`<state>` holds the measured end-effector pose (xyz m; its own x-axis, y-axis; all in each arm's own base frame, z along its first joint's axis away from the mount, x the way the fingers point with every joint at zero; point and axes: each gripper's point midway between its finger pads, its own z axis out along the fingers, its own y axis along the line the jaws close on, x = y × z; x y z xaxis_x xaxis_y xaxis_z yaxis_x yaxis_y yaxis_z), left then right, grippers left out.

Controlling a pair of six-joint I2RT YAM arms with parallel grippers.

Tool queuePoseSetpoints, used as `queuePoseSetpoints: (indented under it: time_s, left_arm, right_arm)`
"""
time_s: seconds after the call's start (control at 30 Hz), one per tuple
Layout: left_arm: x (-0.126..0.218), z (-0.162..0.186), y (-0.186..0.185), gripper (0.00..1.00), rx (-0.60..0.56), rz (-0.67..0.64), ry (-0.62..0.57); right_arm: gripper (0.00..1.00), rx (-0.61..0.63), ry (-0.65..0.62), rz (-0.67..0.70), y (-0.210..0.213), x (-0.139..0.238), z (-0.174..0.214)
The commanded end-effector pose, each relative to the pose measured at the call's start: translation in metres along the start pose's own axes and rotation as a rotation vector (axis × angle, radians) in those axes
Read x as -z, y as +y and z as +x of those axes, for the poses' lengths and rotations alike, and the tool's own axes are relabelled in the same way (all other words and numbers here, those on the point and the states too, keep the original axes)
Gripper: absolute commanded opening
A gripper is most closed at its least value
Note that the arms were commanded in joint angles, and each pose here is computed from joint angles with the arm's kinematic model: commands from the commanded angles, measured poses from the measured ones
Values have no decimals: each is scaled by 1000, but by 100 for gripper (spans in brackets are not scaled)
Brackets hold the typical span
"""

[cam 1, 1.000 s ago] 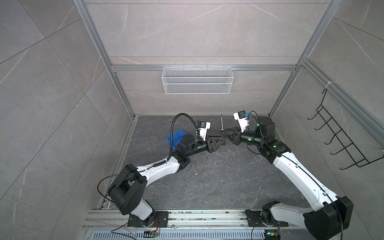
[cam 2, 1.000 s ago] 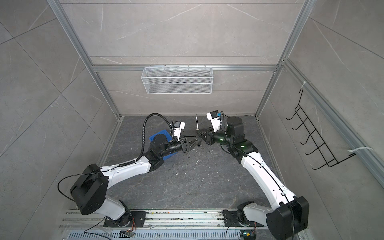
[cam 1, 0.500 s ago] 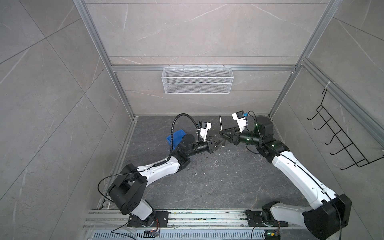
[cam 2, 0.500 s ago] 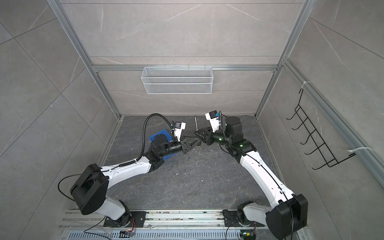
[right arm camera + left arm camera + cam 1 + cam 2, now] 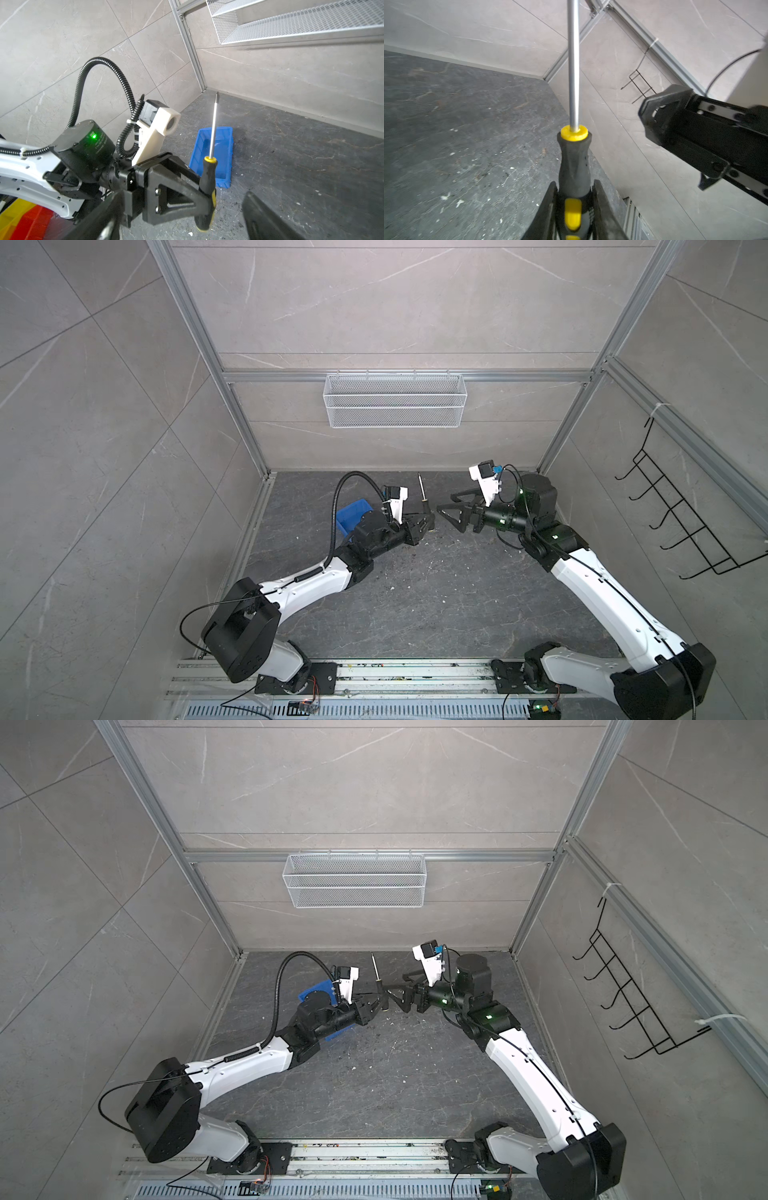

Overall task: Put the screwdriver in the bin
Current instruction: 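Open and withdraw the right gripper while the left gripper carries the screwdriver to the bin, then lower the screwdriver into the blue bin with the left gripper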

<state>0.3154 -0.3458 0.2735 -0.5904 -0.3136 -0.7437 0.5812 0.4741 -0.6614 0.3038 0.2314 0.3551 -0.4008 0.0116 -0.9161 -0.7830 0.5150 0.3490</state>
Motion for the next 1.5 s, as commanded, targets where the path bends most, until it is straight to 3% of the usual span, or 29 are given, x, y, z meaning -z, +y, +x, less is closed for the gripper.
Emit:
queuePoseSetpoints:
  time_s: [0.0, 0.13, 0.27, 0.37, 0.6, 0.83, 1.03, 1.47]
  left_arm:
    - [15, -24, 20, 0, 30, -127, -87]
    - [24, -24, 51, 0, 104, -269, -85]
    - [41, -16, 100, 0, 300, -455, -82]
    - [52, -10, 126, 0, 383, -541, -79]
    - [93, 5, 182, 0, 465, -847, -36]
    - [115, 24, 210, 0, 482, -1069, 124]
    - [111, 35, 223, 0, 556, -1143, 202]
    - [94, 45, 252, 0, 630, -1207, 284]
  right_arm:
    - [99, 29, 32, -12, 9, 5, 8]
    - [99, 65, 59, -29, 20, 3, 15]
    - [99, 101, 85, -26, 25, -3, 23]
    - [99, 118, 103, -33, 31, -8, 26]
    - [99, 168, 153, -50, 41, -22, 38]
    - [99, 224, 170, -50, 47, -36, 51]
    - [99, 290, 199, -27, 48, -44, 64]
    - [99, 301, 246, -12, 48, -53, 78]
